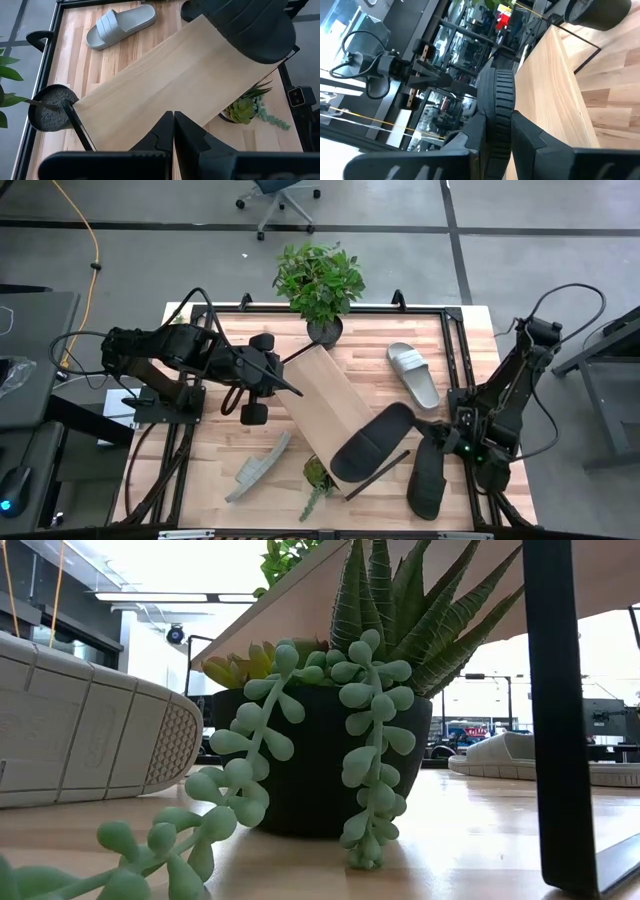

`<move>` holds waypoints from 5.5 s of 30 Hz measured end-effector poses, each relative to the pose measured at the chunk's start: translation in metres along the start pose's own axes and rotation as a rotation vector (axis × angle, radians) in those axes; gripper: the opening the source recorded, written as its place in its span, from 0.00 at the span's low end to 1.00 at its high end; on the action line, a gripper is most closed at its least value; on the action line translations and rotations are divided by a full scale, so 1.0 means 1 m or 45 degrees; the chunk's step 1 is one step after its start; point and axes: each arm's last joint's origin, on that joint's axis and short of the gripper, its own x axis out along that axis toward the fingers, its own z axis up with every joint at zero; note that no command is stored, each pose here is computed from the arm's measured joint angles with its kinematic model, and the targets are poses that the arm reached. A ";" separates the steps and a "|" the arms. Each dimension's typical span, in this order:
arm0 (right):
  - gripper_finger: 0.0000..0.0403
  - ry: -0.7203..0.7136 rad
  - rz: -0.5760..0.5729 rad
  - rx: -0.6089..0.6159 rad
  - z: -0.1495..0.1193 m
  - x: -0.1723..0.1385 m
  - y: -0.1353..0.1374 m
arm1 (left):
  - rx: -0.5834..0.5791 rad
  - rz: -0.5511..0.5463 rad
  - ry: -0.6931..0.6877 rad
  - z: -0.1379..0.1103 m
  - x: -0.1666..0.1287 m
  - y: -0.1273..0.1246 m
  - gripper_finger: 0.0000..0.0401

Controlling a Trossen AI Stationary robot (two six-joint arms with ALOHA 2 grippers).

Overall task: Pick and place slides into the shelf
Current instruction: Put the left black slide on the shelf, then put the black slide on the shelf

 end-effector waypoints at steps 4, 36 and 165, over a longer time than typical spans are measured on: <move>0.11 -0.047 -0.018 -0.002 0.001 0.008 -0.001 | 0.000 0.000 0.000 0.000 0.000 0.000 0.01; 0.11 -0.094 -0.036 0.008 -0.017 0.018 -0.007 | 0.033 0.001 -0.003 0.000 0.000 -0.004 0.01; 0.17 1.526 -0.449 -0.190 0.102 0.026 -0.022 | 0.077 0.094 0.005 0.001 0.004 -0.002 0.01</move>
